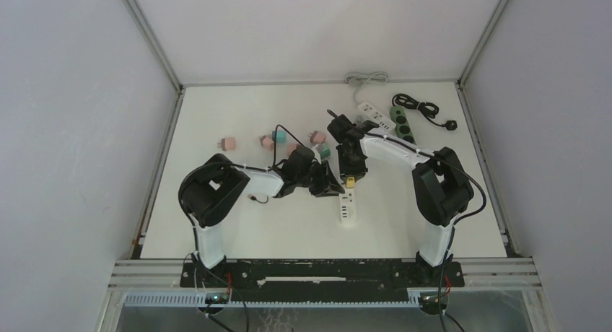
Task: Insert the plug
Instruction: Insert the plug into the socket.
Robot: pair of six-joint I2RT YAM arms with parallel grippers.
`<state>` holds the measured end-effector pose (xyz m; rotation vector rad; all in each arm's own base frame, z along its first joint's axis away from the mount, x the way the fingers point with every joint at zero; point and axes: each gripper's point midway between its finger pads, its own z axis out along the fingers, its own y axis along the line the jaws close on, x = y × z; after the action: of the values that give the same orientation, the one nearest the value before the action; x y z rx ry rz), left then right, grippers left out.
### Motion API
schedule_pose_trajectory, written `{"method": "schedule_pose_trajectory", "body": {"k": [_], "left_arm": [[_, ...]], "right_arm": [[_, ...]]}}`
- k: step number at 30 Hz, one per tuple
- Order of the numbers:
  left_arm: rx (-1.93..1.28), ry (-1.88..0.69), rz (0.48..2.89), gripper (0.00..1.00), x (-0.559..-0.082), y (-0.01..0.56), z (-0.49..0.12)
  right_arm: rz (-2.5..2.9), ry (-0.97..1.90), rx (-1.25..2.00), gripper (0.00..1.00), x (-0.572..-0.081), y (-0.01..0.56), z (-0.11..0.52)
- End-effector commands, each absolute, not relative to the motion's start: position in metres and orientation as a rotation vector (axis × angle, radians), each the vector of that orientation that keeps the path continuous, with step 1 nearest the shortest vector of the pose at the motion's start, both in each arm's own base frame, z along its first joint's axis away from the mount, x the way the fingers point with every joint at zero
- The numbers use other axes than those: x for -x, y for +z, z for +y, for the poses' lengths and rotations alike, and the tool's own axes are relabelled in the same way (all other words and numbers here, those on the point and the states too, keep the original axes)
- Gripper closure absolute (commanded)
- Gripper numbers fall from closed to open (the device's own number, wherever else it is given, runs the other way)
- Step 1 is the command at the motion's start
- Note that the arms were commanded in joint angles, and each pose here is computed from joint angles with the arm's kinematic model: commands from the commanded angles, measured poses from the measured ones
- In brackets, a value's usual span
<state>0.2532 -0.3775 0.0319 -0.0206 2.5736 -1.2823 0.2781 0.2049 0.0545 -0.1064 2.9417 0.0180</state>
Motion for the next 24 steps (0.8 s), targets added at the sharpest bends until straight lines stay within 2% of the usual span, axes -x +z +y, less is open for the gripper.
{"method": "schedule_pose_trajectory", "body": {"k": [1, 2, 6, 9, 18, 24], "left_arm": [[0.032, -1.245, 2.587, 0.61, -0.246, 0.024, -0.374], [0.034, -1.247, 2.583, 0.59, -0.246, 0.026, -0.374], [0.041, -1.245, 2.569, 0.53, -0.247, 0.031, -0.372], [0.047, -1.237, 2.558, 0.49, -0.247, 0.036, -0.37], [0.042, -1.188, 2.527, 0.36, -0.24, 0.054, -0.355], [0.022, -1.014, 2.511, 0.29, -0.241, 0.066, -0.328]], "right_arm": [[3.072, -0.02, 0.106, 1.0, -0.257, 0.02, 0.204], [3.065, -0.018, 0.103, 1.0, -0.258, 0.022, 0.204], [3.025, 0.001, 0.102, 0.68, -0.264, 0.036, 0.208], [2.981, 0.016, 0.103, 0.56, -0.269, 0.051, 0.209], [2.819, 0.101, 0.094, 0.34, -0.279, 0.104, 0.215], [2.703, 0.14, 0.104, 0.24, -0.275, 0.135, 0.21]]}}
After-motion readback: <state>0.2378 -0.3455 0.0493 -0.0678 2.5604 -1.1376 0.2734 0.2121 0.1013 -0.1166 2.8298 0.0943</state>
